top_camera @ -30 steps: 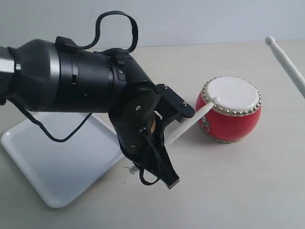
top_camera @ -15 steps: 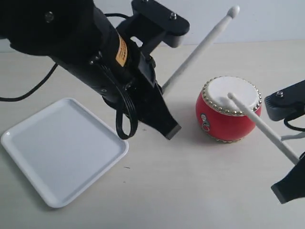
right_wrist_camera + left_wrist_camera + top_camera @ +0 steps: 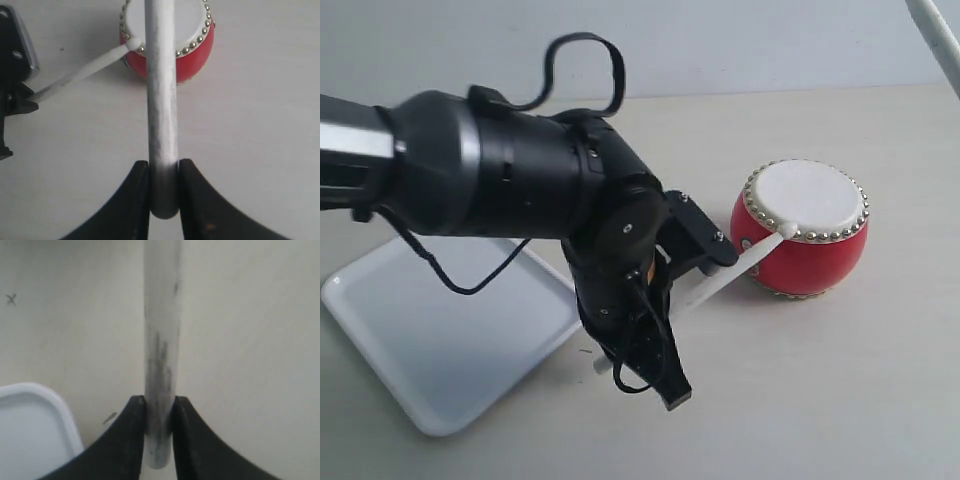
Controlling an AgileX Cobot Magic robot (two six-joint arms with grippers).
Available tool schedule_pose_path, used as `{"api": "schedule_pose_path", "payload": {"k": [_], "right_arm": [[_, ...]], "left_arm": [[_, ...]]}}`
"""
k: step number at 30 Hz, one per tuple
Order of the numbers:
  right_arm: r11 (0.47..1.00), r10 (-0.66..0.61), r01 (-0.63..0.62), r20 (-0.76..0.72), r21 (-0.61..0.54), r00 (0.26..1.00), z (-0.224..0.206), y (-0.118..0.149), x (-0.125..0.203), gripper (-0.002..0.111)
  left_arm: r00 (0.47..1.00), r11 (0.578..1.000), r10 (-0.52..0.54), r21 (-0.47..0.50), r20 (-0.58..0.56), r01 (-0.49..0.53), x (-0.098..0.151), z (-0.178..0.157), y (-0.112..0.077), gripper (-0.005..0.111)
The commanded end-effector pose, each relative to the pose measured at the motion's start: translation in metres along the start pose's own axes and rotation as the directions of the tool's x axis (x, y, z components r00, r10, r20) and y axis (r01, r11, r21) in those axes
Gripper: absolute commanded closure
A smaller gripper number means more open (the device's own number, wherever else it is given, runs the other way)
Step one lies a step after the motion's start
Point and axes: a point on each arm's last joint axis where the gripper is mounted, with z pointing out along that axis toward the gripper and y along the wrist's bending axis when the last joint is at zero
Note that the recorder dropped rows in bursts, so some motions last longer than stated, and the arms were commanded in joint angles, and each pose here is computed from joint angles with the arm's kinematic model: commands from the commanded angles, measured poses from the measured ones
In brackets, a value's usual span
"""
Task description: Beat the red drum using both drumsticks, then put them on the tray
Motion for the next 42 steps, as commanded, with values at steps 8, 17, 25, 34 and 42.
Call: {"api": "schedule_pose_path", "payload": {"k": [8,17,25,34,42], "right_arm": [[0.998,-0.039,0.044,-0.104,0.051,0.994,0.024,0.012,-0.005,0.108],[0.951,-0.141,0.244,-0.44,0.189,0.887,0.099,0.028,0.013,0.108],[0.931,-0.184,0.295,-0.421,0.214,0.888,0.102,0.031,0.0,0.108],[0.993,-0.063,0.065,-0.029,0.1,0.998,0.016,0.007,-0.016,0.108],[0.999,-0.023,0.023,0.002,0.04,1.0,0.004,0.003,-0.009,0.108]], "left_arm": [[0.999,1.0,-0.018,-0.003,0.039,0.018,-0.008,-0.053,0.007,0.107],[0.984,0.997,-0.067,-0.014,0.165,0.071,0.023,-0.111,0.01,0.107],[0.983,0.997,-0.072,-0.011,0.169,0.075,0.03,-0.102,0.008,0.107],[0.998,1.0,-0.025,-0.01,0.059,0.025,0.012,-0.056,0.005,0.107],[0.966,1.0,0.03,0.008,-0.256,-0.029,-0.013,0.008,0.004,0.107]]}}
